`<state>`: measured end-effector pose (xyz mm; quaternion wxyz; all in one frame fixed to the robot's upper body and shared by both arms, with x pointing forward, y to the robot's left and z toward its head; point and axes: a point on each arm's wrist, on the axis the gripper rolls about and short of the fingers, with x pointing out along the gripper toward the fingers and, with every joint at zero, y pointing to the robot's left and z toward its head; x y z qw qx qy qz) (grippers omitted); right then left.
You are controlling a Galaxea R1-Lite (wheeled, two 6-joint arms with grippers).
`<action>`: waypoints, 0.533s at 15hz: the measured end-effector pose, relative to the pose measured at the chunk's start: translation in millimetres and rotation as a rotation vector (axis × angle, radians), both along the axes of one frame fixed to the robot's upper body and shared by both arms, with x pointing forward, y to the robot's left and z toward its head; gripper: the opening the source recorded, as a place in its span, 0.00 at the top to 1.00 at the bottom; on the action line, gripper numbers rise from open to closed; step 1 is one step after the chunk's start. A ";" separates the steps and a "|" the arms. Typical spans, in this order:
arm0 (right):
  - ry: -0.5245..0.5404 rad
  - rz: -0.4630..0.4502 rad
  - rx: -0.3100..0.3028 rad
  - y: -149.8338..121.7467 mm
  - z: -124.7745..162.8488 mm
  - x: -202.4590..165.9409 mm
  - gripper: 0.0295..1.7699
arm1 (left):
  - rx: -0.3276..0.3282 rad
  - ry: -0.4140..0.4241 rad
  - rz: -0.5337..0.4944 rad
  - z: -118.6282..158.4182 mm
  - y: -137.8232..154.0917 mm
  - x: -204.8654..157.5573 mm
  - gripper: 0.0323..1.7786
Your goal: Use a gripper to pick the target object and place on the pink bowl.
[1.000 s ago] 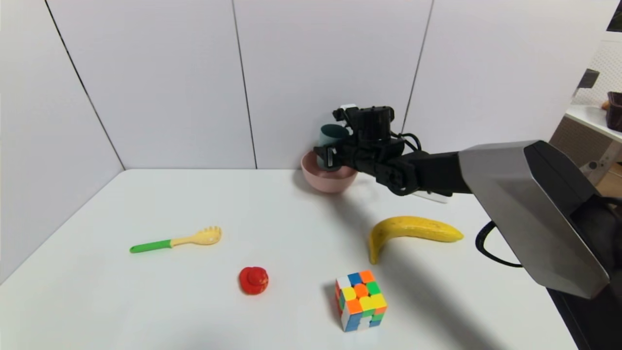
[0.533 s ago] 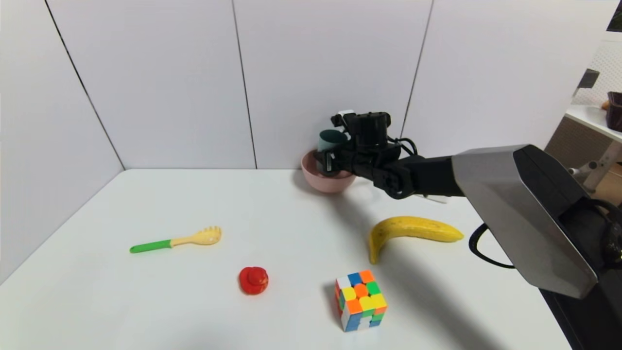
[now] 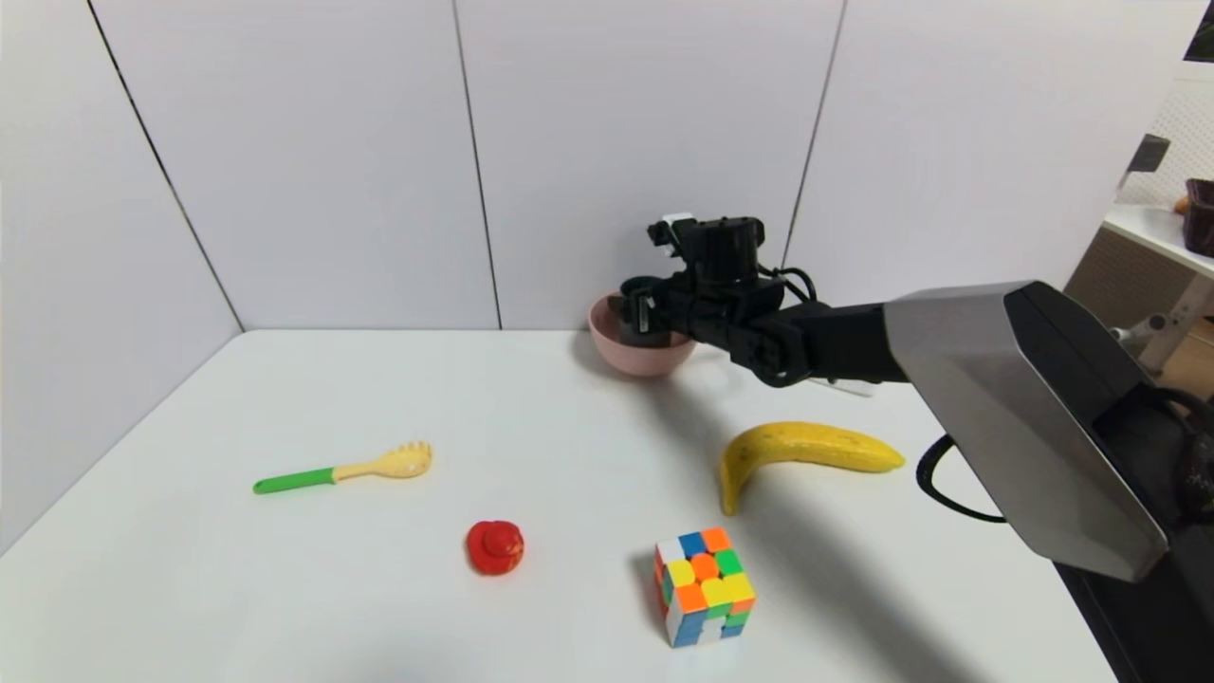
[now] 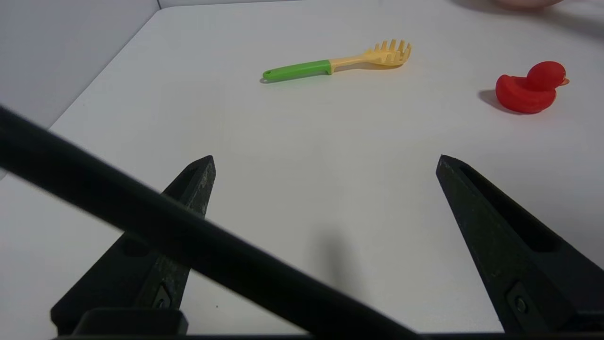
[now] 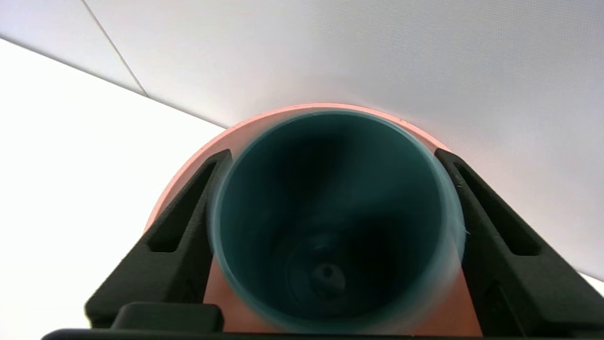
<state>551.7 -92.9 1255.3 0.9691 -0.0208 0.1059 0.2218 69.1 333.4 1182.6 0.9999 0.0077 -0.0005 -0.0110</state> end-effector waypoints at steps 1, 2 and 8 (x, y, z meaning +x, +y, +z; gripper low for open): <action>-0.003 -0.002 0.002 -1.0 3.1 -0.7 0.15 | 0.000 0.000 0.000 0.0 0.0 0.0 0.05; -0.004 -0.005 0.003 -3.4 9.0 -2.2 0.14 | 0.000 0.000 0.000 0.0 0.0 0.0 0.05; 0.024 -0.068 0.014 -57.2 93.4 -52.4 0.08 | 0.000 0.000 0.000 0.0 0.0 0.0 0.05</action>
